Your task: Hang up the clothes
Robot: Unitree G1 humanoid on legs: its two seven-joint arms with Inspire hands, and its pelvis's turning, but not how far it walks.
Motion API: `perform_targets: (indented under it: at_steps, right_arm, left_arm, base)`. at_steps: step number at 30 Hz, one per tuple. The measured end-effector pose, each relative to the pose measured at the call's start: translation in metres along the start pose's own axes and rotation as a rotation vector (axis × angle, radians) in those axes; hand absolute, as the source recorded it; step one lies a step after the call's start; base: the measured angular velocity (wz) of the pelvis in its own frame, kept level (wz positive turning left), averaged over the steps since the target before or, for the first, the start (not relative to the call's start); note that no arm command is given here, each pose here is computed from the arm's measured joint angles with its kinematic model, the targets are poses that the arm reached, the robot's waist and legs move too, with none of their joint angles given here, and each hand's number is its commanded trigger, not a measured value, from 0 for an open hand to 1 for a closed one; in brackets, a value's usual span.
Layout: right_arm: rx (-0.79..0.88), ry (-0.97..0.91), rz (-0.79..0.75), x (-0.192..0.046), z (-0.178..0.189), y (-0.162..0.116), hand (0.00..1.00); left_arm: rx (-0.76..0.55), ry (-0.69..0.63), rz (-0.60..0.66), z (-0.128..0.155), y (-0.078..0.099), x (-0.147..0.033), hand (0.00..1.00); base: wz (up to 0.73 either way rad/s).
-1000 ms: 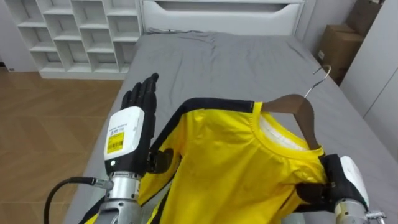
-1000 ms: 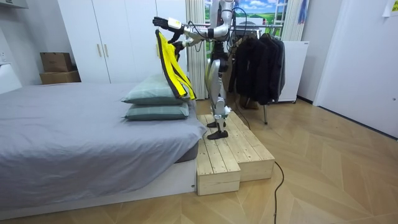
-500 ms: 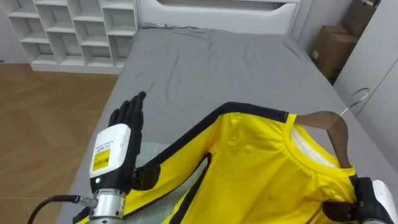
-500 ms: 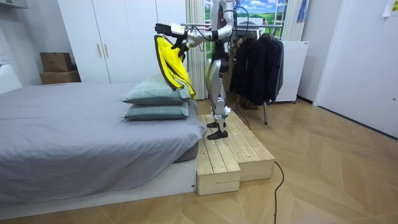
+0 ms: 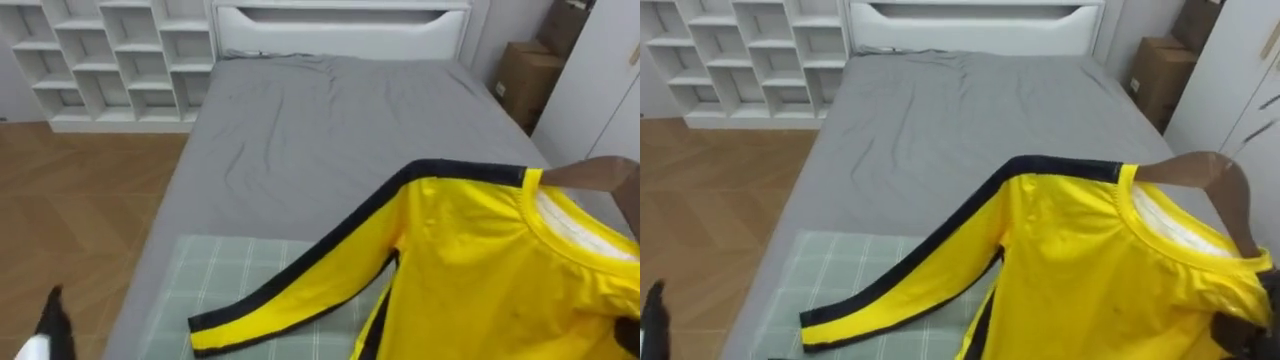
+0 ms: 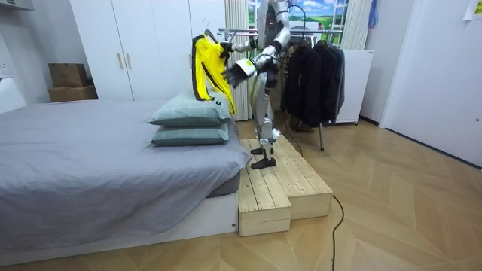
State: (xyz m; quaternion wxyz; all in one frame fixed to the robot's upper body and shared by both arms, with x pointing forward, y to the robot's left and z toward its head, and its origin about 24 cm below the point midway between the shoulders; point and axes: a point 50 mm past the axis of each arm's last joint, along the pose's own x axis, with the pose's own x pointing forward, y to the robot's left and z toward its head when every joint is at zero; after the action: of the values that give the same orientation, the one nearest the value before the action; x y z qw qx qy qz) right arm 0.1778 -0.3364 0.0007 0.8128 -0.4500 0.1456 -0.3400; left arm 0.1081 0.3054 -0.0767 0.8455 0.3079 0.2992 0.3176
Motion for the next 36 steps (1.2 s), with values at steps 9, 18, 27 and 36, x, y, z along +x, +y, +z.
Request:
perform_targets:
  at_steps: [9,18,27,36]
  right_arm:
    - [-0.047,-0.05,-0.011,-0.008,0.0,-0.01,1.0]
    - [-0.062,-0.095,-0.03,-0.012,0.009,-0.014,1.0]
    - [-0.031,-0.271,0.001,-0.017,0.05,-0.012,1.0]
    - [-0.032,-0.362,0.1,-0.027,0.073,0.006,1.0]
  left_arm:
    - [0.102,0.435,0.017,-0.104,0.014,-0.046,0.0]
    - [0.099,0.689,0.0,-0.138,0.009,-0.079,0.0]
    - [0.221,0.533,-0.108,-0.105,-0.017,-0.055,0.0]
    - [0.267,0.707,-0.07,-0.13,-0.013,-0.085,0.0]
  base:
    - [-0.74]
    - [-0.58]
    - [-0.56]
    - [-1.05]
